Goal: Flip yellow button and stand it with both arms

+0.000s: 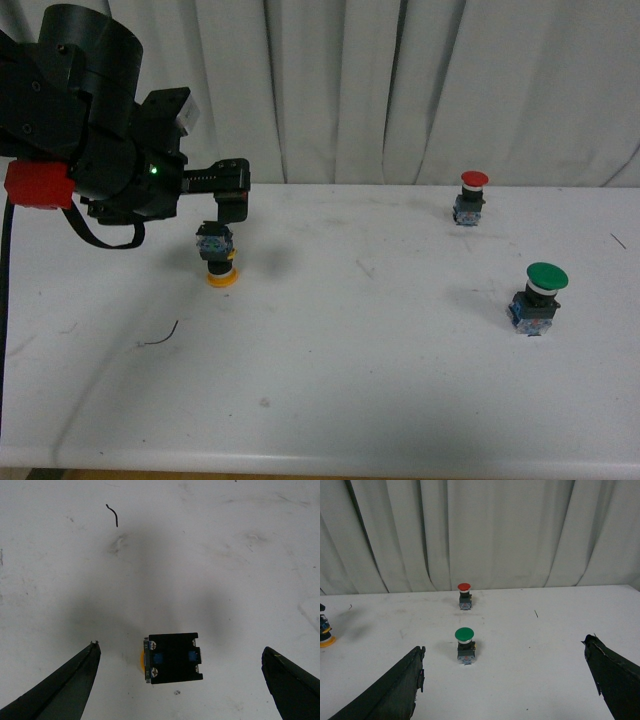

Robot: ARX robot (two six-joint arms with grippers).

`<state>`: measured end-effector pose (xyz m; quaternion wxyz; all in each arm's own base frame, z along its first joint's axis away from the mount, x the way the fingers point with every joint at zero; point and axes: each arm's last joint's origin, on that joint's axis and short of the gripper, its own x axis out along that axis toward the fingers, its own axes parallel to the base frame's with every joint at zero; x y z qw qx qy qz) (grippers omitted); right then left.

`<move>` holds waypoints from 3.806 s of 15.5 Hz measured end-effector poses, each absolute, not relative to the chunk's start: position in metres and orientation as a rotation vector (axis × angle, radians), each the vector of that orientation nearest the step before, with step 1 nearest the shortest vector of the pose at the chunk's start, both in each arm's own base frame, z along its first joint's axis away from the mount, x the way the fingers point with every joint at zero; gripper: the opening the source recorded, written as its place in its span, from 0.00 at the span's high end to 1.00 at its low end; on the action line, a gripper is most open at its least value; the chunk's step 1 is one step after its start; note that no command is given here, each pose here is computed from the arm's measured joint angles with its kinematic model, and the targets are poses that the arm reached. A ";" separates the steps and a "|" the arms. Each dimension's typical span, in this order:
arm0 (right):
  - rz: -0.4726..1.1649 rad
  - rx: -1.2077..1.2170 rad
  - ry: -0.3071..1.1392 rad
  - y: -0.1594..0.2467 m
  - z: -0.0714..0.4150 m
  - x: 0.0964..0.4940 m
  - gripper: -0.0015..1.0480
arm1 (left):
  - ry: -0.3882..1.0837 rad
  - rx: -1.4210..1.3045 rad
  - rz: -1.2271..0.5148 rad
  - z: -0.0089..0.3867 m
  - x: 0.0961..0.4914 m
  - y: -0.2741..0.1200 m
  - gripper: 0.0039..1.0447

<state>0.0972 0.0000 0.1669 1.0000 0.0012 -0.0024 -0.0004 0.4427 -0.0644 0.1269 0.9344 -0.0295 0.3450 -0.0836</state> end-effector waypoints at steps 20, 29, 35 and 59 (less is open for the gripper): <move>-0.001 0.002 -0.005 0.000 0.167 0.097 0.06 | 0.746 0.018 -0.165 0.089 0.455 -0.074 0.58; -0.001 0.002 -0.005 0.000 0.167 0.097 0.06 | 0.454 -0.005 -0.321 0.195 0.309 -0.093 0.66; 0.000 0.002 -0.005 0.000 0.167 0.097 0.06 | 0.419 -0.097 -0.309 0.197 0.253 -0.083 0.66; 0.004 0.088 -0.038 -0.003 0.173 0.105 0.06 | 0.180 -0.868 -0.816 0.195 0.232 -0.090 0.66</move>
